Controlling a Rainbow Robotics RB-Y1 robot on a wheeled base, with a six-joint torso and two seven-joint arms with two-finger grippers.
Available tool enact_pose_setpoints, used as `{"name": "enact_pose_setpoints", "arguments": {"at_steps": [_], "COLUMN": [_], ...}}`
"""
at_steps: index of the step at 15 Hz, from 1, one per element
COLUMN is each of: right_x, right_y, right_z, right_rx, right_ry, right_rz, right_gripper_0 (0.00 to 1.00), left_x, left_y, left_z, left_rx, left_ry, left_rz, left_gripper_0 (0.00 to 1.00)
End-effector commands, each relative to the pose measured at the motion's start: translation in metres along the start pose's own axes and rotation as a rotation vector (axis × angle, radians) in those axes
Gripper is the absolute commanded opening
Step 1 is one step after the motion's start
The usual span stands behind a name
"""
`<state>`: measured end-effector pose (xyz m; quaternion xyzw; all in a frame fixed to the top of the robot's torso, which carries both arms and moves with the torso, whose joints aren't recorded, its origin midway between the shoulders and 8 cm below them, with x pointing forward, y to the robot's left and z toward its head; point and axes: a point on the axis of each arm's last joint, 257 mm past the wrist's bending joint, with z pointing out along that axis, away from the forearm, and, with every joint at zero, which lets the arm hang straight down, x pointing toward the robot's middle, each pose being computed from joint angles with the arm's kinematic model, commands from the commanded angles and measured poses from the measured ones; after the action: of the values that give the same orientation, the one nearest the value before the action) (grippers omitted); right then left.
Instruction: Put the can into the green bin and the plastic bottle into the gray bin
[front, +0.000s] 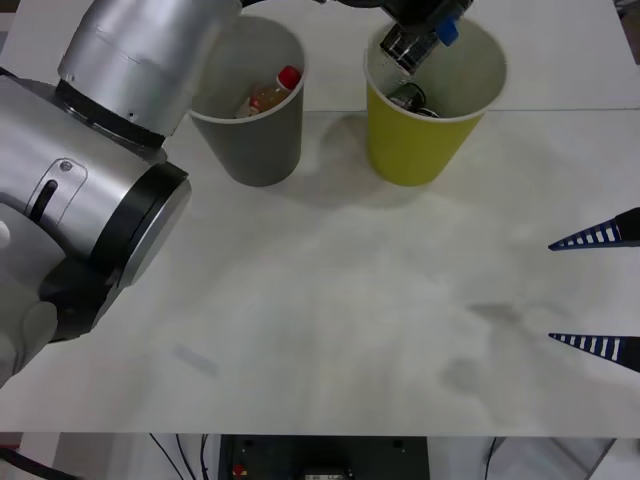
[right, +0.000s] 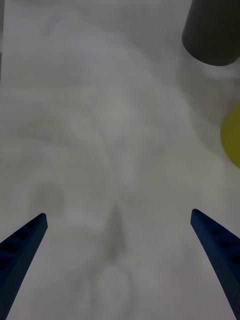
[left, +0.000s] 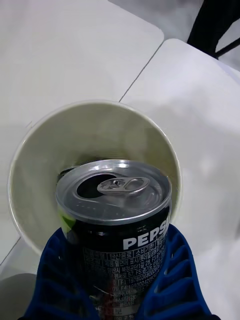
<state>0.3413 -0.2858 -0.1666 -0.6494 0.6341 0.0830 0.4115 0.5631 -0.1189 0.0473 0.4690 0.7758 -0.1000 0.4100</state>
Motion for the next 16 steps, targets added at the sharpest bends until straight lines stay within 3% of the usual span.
{"name": "enact_pose_setpoints", "arguments": {"at_steps": [1, 8, 10, 11, 12, 13, 16], "right_x": [0.0, 0.0, 0.0, 0.0, 0.0, 0.0, 0.0], "right_y": [0.0, 0.0, 0.0, 0.0, 0.0, 0.0, 0.0], "right_z": [0.0, 0.0, 0.0, 0.0, 0.0, 0.0, 0.0], "right_rx": [0.0, 0.0, 0.0, 0.0, 0.0, 0.0, 0.0], "right_ry": [0.0, 0.0, 0.0, 0.0, 0.0, 0.0, 0.0], "right_rz": [0.0, 0.0, 0.0, 0.0, 0.0, 0.0, 0.0], "right_gripper_0": [1.0, 1.0, 1.0, 1.0, 1.0, 1.0, 1.0], "left_x": [-0.013, -0.014, -0.014, -0.014, -0.014, -0.014, -0.013], "left_y": [0.014, 0.002, 0.002, 0.002, 0.002, 0.001, 0.002], "left_z": [0.013, 0.05, 0.05, 0.05, 0.05, 0.05, 0.046], "left_rx": [-0.028, -0.013, -0.013, -0.013, -0.014, -0.012, 0.0], "left_ry": [-0.062, -0.095, -0.097, -0.097, -0.097, -0.098, -0.096], "left_rz": [-0.024, -0.029, -0.031, -0.029, -0.022, -0.009, -0.015], "left_gripper_0": [0.0, 0.0, 0.06, 0.19, 0.72, 1.0, 1.0]}}
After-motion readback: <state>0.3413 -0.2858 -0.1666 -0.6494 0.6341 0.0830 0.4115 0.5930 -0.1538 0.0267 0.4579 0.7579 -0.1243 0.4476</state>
